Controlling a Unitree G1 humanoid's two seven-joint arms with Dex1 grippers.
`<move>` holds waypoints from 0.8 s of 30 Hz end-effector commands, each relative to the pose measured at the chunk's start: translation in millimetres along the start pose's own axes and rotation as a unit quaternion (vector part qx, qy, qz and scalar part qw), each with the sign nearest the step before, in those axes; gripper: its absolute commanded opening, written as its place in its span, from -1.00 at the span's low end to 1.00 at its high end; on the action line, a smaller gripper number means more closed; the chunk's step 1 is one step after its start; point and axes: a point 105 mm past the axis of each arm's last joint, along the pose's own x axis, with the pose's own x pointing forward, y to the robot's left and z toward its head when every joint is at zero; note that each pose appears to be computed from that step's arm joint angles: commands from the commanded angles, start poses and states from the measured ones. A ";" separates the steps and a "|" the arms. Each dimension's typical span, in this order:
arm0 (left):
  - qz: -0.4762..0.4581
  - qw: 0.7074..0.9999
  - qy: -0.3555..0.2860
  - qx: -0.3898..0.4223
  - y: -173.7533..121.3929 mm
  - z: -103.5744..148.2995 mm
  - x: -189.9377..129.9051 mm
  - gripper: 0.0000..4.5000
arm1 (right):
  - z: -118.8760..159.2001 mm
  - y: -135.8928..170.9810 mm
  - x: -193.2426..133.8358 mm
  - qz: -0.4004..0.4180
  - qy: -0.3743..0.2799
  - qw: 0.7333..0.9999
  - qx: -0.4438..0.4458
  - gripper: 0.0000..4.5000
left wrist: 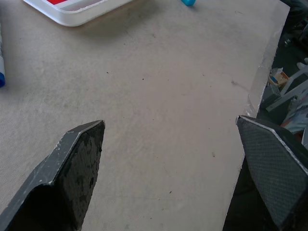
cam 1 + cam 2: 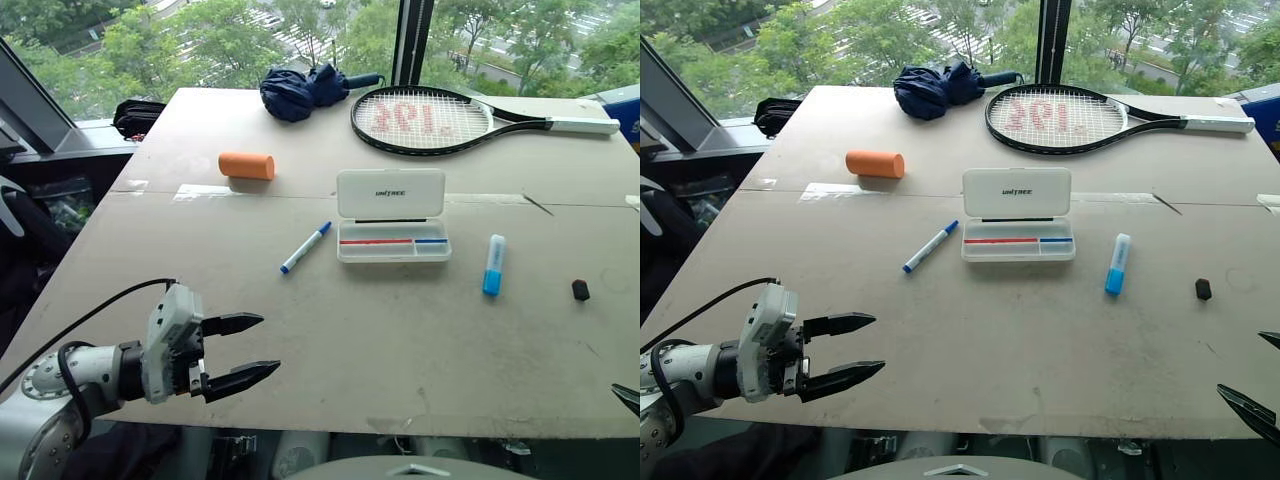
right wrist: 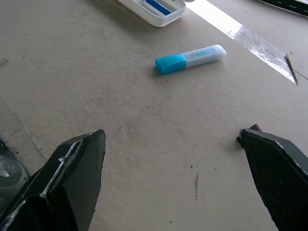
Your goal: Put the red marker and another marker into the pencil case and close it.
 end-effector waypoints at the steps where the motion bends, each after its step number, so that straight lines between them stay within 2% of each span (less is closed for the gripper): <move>1: 0.016 0.999 -0.010 0.032 12.6 12.7 8.0 0.97 | 12.8 4.4 9.3 0.010 -0.023 1.000 -0.017 1.00; 4: 0.029 0.997 -0.028 0.064 31.1 37.7 37.9 0.97 | 35.8 14.0 33.8 0.037 -0.067 0.997 -0.025 1.00; 8: 0.007 0.996 0.007 0.085 43.1 54.9 71.9 0.97 | 54.2 22.4 49.7 0.060 -0.104 0.992 -0.037 1.00; 11: -0.004 0.993 0.020 0.117 54.2 71.4 100.5 0.97 | 59.8 26.4 58.7 0.081 -0.113 0.990 -0.039 1.00; 17: -0.023 0.986 0.059 0.157 71.9 84.7 153.9 0.97 | 65.8 29.8 72.4 0.088 -0.121 0.987 -0.055 1.00; 20: -0.037 0.983 0.078 0.164 75.1 82.3 170.1 0.61 | 63.6 30.0 74.7 0.086 -0.120 0.988 -0.053 1.00; 24: -0.065 0.972 0.126 0.185 74.1 63.0 186.5 -0.23 | 60.2 29.7 73.3 0.074 -0.115 0.989 -0.051 1.00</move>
